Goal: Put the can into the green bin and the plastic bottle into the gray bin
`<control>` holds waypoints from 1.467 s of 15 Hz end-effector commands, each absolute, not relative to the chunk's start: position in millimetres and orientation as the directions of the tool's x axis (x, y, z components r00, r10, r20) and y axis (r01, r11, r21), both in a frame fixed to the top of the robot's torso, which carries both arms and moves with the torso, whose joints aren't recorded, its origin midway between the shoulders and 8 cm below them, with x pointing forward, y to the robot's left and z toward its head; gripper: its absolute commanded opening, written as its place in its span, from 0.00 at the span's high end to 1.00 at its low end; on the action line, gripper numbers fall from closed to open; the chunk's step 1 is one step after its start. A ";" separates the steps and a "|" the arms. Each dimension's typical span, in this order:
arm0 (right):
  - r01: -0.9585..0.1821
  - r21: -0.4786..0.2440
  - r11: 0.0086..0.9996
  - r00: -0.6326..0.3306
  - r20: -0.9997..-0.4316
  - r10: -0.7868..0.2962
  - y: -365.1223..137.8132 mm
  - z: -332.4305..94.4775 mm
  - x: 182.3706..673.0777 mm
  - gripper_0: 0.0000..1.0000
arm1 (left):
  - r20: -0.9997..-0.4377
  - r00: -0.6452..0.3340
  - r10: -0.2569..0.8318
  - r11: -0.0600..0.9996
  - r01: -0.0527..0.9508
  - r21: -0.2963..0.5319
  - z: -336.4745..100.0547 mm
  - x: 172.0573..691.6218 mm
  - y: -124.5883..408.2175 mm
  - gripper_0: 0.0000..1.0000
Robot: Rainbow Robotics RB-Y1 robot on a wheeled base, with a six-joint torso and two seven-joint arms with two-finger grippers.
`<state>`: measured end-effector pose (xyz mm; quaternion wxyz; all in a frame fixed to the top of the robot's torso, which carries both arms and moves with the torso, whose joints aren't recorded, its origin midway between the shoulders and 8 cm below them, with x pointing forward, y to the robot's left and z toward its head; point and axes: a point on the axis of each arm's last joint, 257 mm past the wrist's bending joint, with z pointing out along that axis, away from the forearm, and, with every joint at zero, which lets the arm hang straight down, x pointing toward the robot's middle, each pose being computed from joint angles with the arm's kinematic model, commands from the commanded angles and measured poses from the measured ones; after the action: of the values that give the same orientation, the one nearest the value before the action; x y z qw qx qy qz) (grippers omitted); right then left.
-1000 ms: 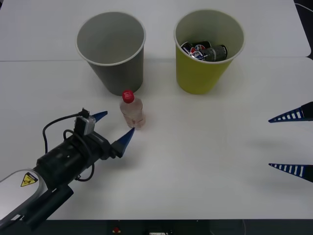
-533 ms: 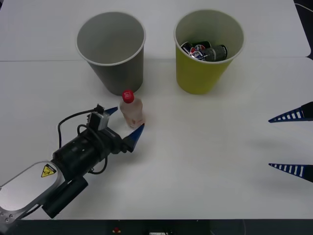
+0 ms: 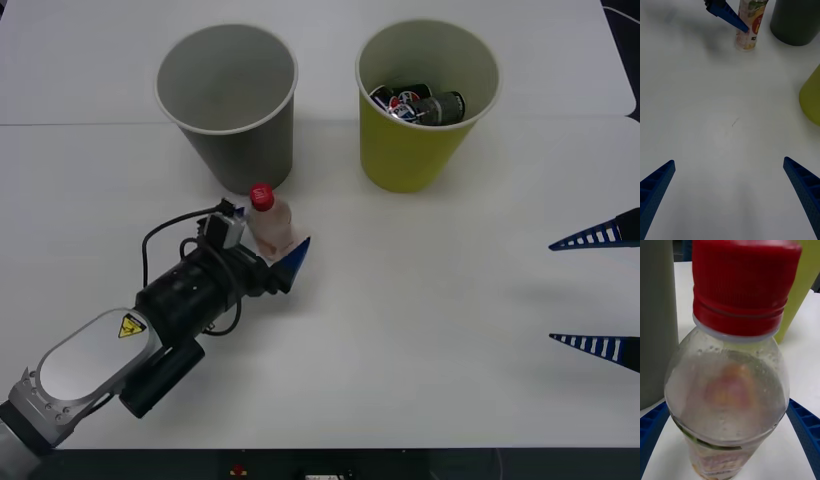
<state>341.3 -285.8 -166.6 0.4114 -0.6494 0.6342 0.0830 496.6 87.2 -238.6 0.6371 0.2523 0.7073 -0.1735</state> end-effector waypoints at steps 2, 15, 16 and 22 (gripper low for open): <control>-0.892 -0.429 0.143 0.182 -0.630 -0.755 -285.8 -166.6 341.3 0.00 | -0.988 -0.057 0.146 0.812 0.577 0.086 -240.3 498.8 87.1 0.00; -0.892 -0.429 0.143 0.182 -0.630 -0.755 -285.8 -166.6 341.3 0.00 | -0.985 -0.046 0.167 0.802 0.587 0.108 -239.7 495.7 88.1 1.00; -0.892 -0.429 0.143 0.182 -0.630 -0.755 -285.8 -166.6 341.3 0.00 | -0.985 -0.044 0.165 0.790 0.604 0.105 -235.4 490.5 87.0 1.00; -0.892 -0.429 0.143 0.182 -0.630 -0.755 -285.8 -166.6 341.3 0.00 | -0.976 -0.035 0.215 0.697 0.705 0.128 -214.7 454.7 116.2 1.00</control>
<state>341.3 -285.8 -166.6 0.4114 -0.6493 0.6342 0.0830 460.1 111.0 -217.6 0.6126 0.3213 0.6933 -0.2021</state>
